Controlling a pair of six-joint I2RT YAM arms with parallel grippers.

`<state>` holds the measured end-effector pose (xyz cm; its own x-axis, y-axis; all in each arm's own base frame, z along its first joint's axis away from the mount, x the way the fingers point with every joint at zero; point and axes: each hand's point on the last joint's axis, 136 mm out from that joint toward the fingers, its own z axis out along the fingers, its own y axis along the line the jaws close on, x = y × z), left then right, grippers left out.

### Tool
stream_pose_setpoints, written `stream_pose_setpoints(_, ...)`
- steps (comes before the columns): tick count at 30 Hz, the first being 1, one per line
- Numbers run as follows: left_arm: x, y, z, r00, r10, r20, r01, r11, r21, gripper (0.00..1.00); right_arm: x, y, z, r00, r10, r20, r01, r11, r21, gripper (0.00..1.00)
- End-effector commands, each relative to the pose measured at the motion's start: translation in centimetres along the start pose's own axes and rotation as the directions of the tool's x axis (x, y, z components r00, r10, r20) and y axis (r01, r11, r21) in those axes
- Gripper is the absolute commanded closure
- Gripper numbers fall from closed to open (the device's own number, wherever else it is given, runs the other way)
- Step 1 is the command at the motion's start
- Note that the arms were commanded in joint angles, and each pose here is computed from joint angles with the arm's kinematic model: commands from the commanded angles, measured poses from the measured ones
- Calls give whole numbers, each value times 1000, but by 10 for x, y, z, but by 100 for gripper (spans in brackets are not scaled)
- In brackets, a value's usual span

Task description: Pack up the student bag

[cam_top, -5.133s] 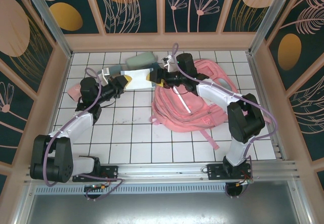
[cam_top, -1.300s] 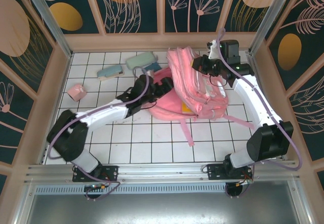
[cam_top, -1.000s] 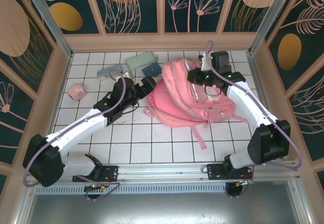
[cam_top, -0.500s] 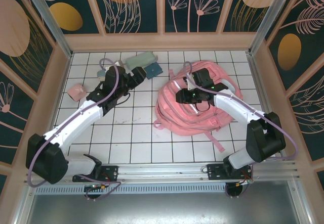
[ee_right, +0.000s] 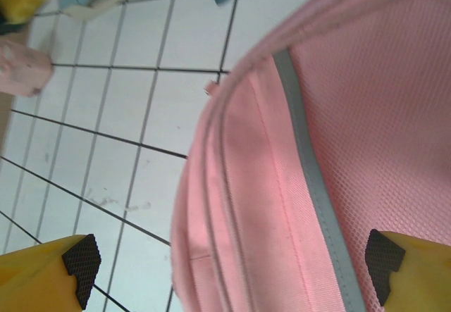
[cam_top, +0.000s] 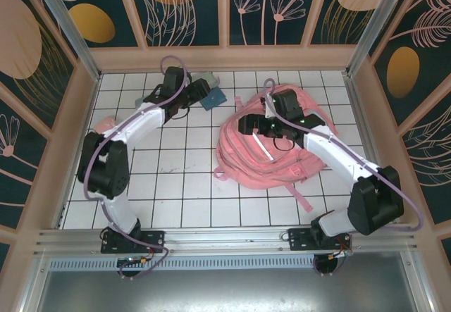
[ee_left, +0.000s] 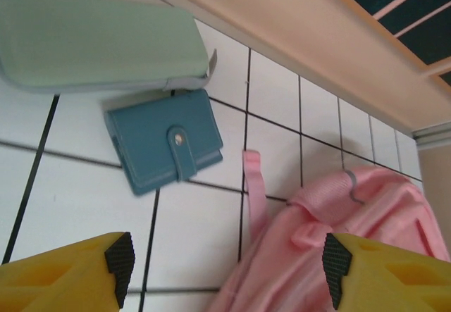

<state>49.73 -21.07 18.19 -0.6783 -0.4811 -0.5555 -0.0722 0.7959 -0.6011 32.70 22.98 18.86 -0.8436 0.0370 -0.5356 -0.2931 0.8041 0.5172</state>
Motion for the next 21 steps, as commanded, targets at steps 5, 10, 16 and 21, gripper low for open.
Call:
stream_pose_setpoints(5, -53, 12, 53, 994, 80, 70, -78, 996, -31, 20, -24, 21, -20, 995, 28, 99, -25, 999, -39, 1)
stream_pose_setpoints(10, -91, 33, 94, 991, 42, 126, -36, 998, -48, 15, -26, 34, -19, 994, 30, 101, -25, 998, -52, 1)
stream_pose_setpoints(16, -103, 43, 148, 995, -16, 94, 14, 1000, 24, 16, -24, 38, -18, 994, 43, 100, -39, 998, -39, 1)
stream_pose_setpoints(21, -83, 58, 172, 998, -56, 8, 56, 998, 22, 19, -23, 31, -17, 992, 60, 109, -60, 998, -12, 1)
